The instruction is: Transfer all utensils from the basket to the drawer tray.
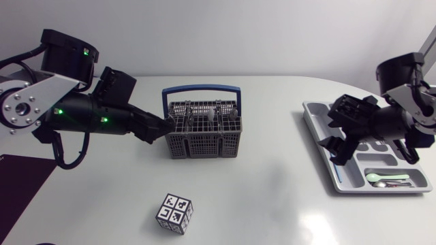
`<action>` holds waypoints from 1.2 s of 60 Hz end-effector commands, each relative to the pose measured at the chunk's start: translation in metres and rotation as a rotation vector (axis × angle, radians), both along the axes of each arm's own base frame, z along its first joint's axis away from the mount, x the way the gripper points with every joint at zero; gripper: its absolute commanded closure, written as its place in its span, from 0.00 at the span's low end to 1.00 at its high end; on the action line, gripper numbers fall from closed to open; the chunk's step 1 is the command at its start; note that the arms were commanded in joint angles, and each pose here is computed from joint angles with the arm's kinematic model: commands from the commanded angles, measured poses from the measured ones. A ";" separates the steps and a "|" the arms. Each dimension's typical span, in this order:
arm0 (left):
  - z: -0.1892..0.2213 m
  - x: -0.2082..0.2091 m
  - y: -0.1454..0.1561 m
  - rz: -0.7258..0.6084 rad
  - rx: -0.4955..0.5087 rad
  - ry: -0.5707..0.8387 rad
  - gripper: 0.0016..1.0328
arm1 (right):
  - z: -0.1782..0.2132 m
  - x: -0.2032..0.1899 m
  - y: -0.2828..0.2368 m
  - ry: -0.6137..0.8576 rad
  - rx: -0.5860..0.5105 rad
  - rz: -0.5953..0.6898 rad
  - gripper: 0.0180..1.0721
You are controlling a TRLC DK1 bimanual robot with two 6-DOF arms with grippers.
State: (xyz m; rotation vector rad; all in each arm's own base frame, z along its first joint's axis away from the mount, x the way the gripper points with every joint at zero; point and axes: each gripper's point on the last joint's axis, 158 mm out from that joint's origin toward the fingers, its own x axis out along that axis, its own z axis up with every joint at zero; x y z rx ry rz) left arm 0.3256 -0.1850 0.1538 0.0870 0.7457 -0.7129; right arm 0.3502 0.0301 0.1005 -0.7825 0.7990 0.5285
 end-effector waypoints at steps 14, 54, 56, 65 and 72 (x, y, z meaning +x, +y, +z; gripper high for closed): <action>-0.019 -0.002 0.001 -0.014 0.014 -0.021 0.37 | 0.013 0.023 0.091 0.140 0.314 -0.117 0.28; -0.031 -0.002 0.003 -0.021 0.014 -0.065 0.36 | 0.006 0.073 0.203 0.358 0.672 -0.149 0.36; -0.030 -0.002 0.003 -0.021 0.013 -0.068 0.36 | 0.003 0.073 0.207 0.367 0.674 -0.152 0.36; -0.031 -0.001 0.005 -0.016 0.013 -0.071 0.36 | -0.002 0.081 0.218 0.373 0.695 -0.163 0.44; -0.031 -0.001 0.005 -0.017 0.013 -0.075 0.36 | -0.009 0.084 0.221 0.382 0.691 -0.163 0.45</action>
